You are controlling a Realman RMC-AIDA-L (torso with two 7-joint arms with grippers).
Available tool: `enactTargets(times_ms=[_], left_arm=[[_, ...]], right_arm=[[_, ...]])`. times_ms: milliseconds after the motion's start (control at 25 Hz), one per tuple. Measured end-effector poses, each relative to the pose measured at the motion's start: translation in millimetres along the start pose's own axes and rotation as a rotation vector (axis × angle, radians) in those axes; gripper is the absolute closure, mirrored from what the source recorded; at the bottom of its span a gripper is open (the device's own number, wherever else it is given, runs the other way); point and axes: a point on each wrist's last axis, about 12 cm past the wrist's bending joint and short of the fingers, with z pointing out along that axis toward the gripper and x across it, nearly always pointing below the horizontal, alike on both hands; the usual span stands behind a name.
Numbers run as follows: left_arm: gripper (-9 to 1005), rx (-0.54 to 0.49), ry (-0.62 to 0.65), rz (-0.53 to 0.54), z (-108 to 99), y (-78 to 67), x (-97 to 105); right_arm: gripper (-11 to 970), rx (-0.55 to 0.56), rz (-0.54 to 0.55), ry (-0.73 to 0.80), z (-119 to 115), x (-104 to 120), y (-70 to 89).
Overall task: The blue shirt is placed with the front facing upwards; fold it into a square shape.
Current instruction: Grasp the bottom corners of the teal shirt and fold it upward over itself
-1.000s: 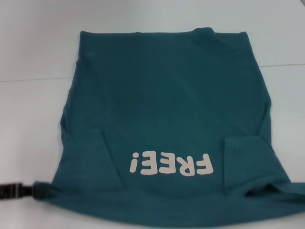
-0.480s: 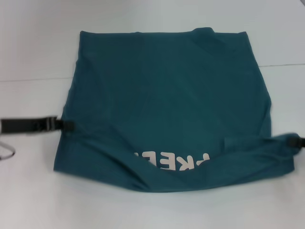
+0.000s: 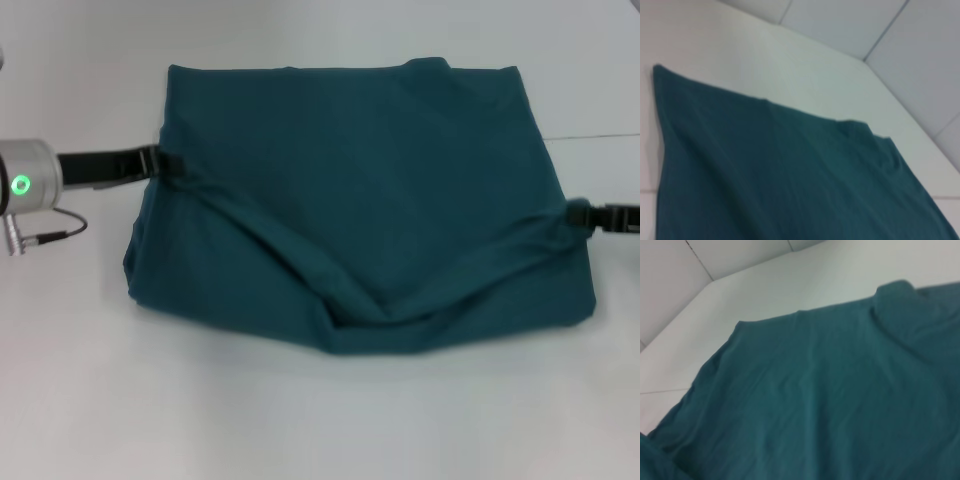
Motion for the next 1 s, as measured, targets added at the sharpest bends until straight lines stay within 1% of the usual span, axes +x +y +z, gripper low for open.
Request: enactTargets(times_ms=[200,360,400,440,600,680,800,840,880,1000], left_arm=[[859,-0.017,-0.061,-0.011,9.0,-5.9,-11.7],[857,-0.021,-0.101,-0.007,11.8,-11.0,-23.5],[857,-0.023,-0.109,-0.005,12.2,-12.1,-26.8],[856,-0.027,-0.118,-0.003,12.5,-12.8,-29.9],[854,-0.044,-0.144,0.004,14.8,-16.0,-39.1],[853,-0.053,-0.147,-0.002,17.8,-16.1,-37.3],[852,-0.069,-0.142,-0.013,22.0,-13.3,-29.9],[852,-0.081,-0.138,-0.025,23.7,-8.9,-22.0],[851,-0.081,-0.138,-0.025,23.7,-8.9,-22.0],[850,-0.094,-0.148,-0.045,24.3,-1.1,-8.9]], right_arm=[[935,0.035,-0.064,-0.009,9.9,-25.4,4.0],[935,0.047,-0.090,-0.018,11.0,-45.8,6.3],[935,0.065,-0.099,-0.031,9.1,-56.5,5.7],[935,0.065,-0.099,-0.031,9.1,-56.5,5.7],[935,0.084,-0.104,-0.053,8.3,-70.9,6.4],[935,0.093,-0.107,-0.052,11.0,-71.8,6.7],[935,0.109,-0.101,-0.038,18.6,-65.6,6.2],[935,0.117,-0.097,-0.035,22.0,-62.1,5.5],[935,0.119,-0.096,-0.032,24.2,-59.8,5.4],[936,0.143,-0.106,-0.021,34.8,-52.7,5.3]])
